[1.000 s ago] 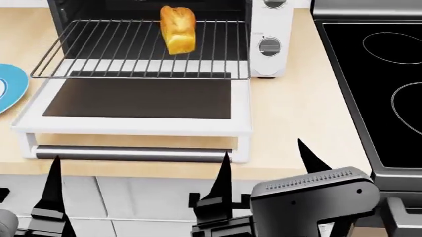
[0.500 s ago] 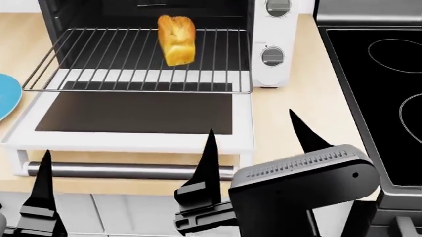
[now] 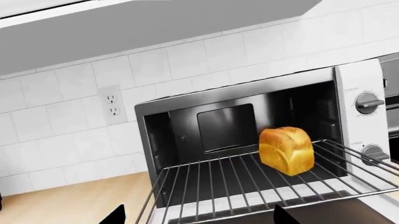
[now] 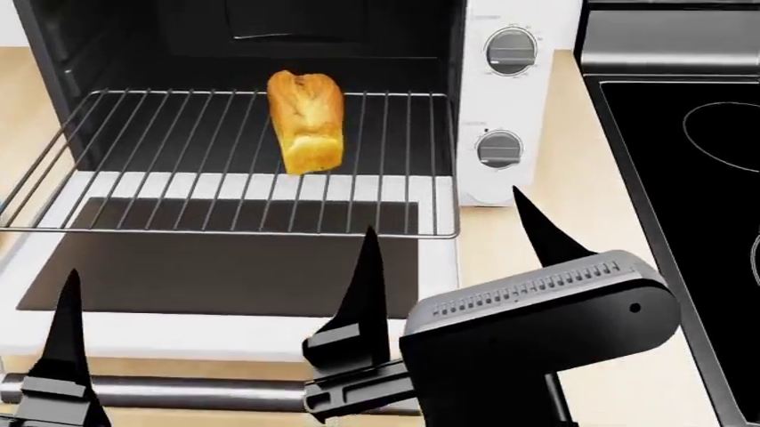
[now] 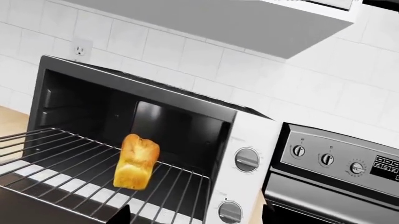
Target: Pick the bread from the rack and place it on the plate on the counter.
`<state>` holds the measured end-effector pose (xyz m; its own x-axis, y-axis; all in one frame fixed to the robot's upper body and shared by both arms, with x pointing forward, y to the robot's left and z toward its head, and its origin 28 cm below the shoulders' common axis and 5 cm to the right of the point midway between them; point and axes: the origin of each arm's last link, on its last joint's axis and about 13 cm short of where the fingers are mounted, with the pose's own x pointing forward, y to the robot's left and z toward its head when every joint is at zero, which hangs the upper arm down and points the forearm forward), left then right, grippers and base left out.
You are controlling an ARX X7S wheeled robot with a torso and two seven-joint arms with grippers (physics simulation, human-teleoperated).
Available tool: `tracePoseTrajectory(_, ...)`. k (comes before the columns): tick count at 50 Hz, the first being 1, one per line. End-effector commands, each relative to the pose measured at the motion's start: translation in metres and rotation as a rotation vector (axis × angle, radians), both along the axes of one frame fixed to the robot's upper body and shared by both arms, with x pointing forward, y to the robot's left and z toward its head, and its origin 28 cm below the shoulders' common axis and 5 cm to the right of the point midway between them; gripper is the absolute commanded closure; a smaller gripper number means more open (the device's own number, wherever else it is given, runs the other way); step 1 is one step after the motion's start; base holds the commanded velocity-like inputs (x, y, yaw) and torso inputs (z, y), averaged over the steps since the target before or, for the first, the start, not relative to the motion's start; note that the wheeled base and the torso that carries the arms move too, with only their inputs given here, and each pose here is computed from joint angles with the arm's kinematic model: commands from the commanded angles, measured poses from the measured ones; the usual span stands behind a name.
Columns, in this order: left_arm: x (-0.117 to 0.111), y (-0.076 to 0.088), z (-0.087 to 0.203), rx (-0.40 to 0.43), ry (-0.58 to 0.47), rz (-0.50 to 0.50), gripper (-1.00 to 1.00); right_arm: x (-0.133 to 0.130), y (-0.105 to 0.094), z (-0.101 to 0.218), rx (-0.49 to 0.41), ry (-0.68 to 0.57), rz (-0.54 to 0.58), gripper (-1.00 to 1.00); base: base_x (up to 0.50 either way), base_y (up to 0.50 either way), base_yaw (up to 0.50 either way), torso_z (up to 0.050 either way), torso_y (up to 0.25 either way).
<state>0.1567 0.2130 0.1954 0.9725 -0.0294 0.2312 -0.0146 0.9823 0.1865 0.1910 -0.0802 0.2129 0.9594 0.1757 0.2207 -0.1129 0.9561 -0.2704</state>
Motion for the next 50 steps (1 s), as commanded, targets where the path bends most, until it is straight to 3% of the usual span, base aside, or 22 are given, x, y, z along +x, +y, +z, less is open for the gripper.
tracePoseTrajectory(1, 0.0, 0.0, 0.003, -0.039, -0.023, -0.009, -1.0, 0.0, 0.0, 0.002, 0.018, -0.008, -0.004, -1.0, 0.27, 0.0, 0.0, 0.047, 0.082)
tracePoseTrajectory(9, -0.001, -0.001, 0.002, -0.045, -0.02, -0.011, -1.0, -0.001, 0.001, 0.002, 0.009, -0.007, 0.0, -1.0, 0.27, 0.0, 0.0, 0.046, 0.073)
tracePoseTrajectory(16, -0.006, -0.002, 0.004, -0.041, -0.028, -0.017, -1.0, 0.005, 0.004, 0.013, 0.025, -0.039, 0.055, -1.0, 0.0, 0.0, 0.0, 0.0, 0.0)
tracePoseTrajectory(28, -0.011, -0.002, 0.001, -0.07, -0.014, -0.014, -1.0, 0.013, 0.003, 0.034, 0.049, 0.021, 0.103, -1.0, 0.0, 0.0, 0.0, 0.0, 0.0)
tracePoseTrajectory(36, -0.011, -0.001, -0.005, -0.078, 0.006, -0.013, -1.0, 0.019, 0.003, 0.032, 0.079, 0.091, 0.148, -1.0, 0.0, 0.0, 0.0, 0.0, 0.0)
tracePoseTrajectory(50, -0.011, 0.001, -0.01, -0.083, 0.015, -0.008, -1.0, 0.027, 0.008, 0.039, 0.097, 0.107, 0.192, -1.0, 0.0, 0.0, 0.0, 0.0, 0.0)
